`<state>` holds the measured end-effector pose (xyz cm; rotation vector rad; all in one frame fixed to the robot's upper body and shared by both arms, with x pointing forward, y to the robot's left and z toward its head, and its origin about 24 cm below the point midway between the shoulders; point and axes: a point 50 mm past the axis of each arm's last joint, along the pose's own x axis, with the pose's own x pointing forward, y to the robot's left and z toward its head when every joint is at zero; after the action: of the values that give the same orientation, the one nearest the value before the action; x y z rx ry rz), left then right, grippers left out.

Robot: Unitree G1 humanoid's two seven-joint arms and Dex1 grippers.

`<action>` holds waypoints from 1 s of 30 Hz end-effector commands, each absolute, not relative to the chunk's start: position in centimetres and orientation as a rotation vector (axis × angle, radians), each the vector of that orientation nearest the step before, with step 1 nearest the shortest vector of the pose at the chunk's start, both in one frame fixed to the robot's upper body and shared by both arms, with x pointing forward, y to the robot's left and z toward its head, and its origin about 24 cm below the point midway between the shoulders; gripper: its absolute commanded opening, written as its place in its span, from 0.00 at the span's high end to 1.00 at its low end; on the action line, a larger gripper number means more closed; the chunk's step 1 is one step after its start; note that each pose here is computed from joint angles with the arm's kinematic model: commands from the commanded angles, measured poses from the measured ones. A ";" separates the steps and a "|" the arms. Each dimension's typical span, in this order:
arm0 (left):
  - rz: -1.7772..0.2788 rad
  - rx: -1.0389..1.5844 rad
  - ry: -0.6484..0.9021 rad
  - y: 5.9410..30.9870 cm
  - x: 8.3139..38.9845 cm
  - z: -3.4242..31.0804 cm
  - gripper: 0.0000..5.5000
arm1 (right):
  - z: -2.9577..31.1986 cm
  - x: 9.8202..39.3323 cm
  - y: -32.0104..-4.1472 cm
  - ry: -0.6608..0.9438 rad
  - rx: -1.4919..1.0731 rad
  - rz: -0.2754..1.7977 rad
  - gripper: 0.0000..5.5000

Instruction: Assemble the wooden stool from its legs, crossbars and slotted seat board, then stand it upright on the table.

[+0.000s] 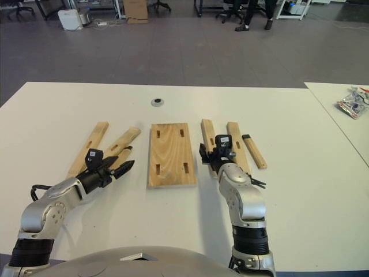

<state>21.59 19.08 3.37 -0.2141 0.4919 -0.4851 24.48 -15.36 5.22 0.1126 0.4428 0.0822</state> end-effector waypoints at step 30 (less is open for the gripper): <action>-0.628 0.361 0.821 21.9 18.2 -2.0 0.77 | 6.0 25.0 -14.5 0.385 0.134 0.074 0.33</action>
<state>21.08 19.84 2.35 0.3798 0.5328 -0.6789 24.70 -14.68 5.52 0.1362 0.4075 0.0756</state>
